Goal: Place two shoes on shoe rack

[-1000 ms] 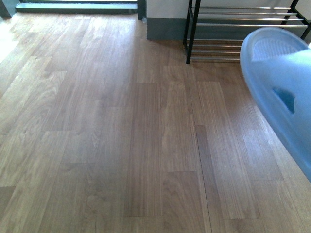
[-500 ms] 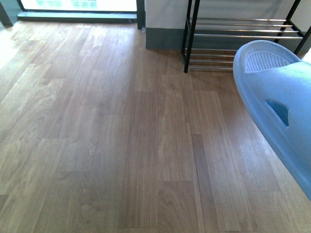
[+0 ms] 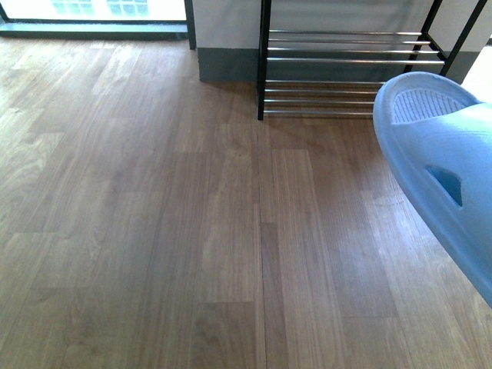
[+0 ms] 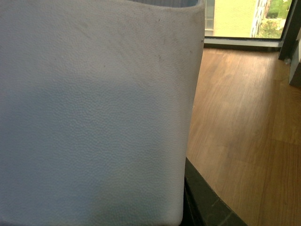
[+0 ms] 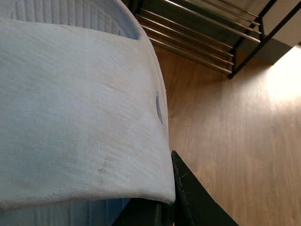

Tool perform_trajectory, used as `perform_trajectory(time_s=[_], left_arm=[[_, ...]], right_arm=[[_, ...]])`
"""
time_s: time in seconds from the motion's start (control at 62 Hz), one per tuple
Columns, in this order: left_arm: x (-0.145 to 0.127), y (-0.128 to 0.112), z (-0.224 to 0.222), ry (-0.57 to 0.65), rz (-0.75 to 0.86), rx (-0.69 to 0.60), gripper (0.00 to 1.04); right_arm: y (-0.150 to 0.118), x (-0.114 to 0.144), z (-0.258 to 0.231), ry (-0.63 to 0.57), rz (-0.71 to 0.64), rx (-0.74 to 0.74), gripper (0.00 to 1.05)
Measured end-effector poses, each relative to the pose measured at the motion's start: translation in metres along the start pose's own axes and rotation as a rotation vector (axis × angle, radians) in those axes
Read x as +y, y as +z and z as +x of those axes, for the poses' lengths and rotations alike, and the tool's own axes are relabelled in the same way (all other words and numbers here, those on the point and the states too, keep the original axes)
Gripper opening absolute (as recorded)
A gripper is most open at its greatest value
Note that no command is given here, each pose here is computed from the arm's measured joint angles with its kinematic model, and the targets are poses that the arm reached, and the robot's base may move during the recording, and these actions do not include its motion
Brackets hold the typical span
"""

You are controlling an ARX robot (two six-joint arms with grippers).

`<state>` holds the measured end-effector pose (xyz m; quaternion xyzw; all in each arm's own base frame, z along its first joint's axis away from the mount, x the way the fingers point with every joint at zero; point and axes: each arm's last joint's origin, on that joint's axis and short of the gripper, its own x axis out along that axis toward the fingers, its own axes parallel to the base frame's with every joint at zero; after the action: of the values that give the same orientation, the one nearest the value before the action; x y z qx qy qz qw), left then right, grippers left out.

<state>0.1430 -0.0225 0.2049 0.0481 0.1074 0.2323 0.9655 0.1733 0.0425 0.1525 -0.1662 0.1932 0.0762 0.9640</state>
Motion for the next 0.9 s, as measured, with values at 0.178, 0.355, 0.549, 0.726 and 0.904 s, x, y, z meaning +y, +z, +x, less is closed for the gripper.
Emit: perform_trajectory(time_s=[0.178, 0.355, 0.549, 0.726, 0.904], left_arm=[[0.0, 0.0, 0.0, 0.0, 0.0, 0.0, 0.02], [0.0, 0.0, 0.0, 0.001, 0.0, 0.0, 0.02], [0.0003, 0.0, 0.0001, 0.006, 0.0, 0.0, 0.02], [0.0002, 0.0, 0.0001, 0.004, 0.0, 0.0, 0.02], [0.0001, 0.0, 0.0, 0.001, 0.0, 0.0, 0.02]], right_arm=[[0.0, 0.0, 0.0, 0.001, 0.0, 0.0, 0.01], [0.0, 0.0, 0.0, 0.001, 0.0, 0.0, 0.01], [0.0001, 0.0004, 0.0, 0.006, -0.001, -0.001, 0.01], [0.0001, 0.0003, 0.0, 0.004, -0.001, -0.001, 0.01], [0.0, -0.0001, 0.0, -0.001, 0.0, 0.0, 0.01]])
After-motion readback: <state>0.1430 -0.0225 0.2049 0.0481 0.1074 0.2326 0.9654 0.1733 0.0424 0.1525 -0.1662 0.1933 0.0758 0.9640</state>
